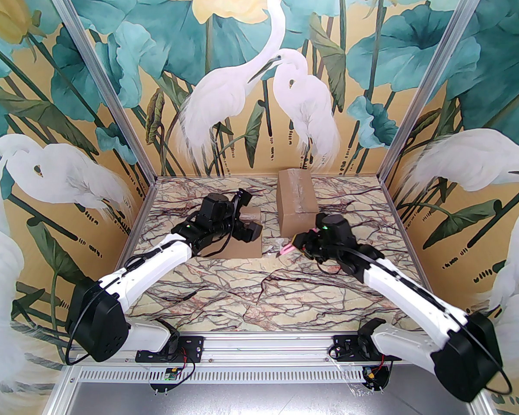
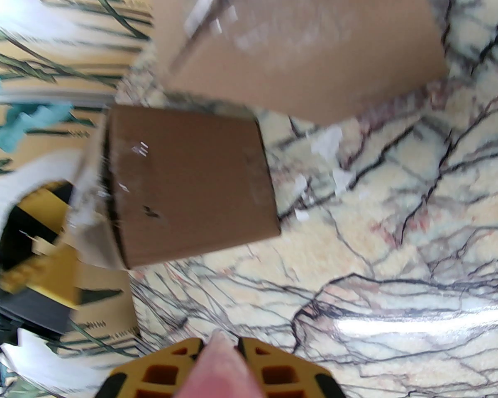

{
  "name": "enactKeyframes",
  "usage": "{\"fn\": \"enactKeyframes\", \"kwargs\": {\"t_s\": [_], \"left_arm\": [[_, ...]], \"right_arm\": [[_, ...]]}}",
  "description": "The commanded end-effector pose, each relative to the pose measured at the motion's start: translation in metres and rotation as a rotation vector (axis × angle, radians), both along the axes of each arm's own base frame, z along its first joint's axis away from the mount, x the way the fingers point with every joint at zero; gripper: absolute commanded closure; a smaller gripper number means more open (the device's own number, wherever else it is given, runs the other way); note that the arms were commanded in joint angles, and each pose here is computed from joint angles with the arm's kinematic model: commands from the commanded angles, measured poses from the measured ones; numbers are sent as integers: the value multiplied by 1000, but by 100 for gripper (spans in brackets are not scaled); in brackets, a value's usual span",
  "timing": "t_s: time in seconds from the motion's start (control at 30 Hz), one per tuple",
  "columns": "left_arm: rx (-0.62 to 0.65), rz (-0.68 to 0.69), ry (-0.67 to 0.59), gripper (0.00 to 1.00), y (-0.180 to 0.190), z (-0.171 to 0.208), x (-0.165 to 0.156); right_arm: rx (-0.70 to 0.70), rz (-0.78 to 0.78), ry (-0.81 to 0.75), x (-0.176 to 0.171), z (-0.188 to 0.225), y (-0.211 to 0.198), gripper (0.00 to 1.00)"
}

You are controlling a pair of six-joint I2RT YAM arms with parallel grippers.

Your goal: Unpack the express box

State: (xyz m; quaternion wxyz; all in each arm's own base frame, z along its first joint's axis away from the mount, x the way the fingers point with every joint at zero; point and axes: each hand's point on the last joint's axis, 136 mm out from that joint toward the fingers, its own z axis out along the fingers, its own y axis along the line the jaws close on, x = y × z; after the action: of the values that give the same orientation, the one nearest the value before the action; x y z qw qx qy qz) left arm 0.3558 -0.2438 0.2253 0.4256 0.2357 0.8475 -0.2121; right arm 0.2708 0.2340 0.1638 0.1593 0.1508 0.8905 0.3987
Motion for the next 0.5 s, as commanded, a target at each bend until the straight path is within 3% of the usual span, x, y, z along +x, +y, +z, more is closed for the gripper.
{"fn": "enactKeyframes", "kwargs": {"t_s": [0.0, 0.23, 0.47], "left_arm": [[-46, 111, 1, 1, 5, 19, 15], [63, 215, -11, 0, 36, 46, 33], [93, 339, 254, 0, 110, 8, 59]], "right_arm": [[-8, 76, 4, 5, 4, 22, 100], [18, 155, 43, 31, -3, 69, 100], [55, 172, 84, 59, -14, 108, 100]]}}
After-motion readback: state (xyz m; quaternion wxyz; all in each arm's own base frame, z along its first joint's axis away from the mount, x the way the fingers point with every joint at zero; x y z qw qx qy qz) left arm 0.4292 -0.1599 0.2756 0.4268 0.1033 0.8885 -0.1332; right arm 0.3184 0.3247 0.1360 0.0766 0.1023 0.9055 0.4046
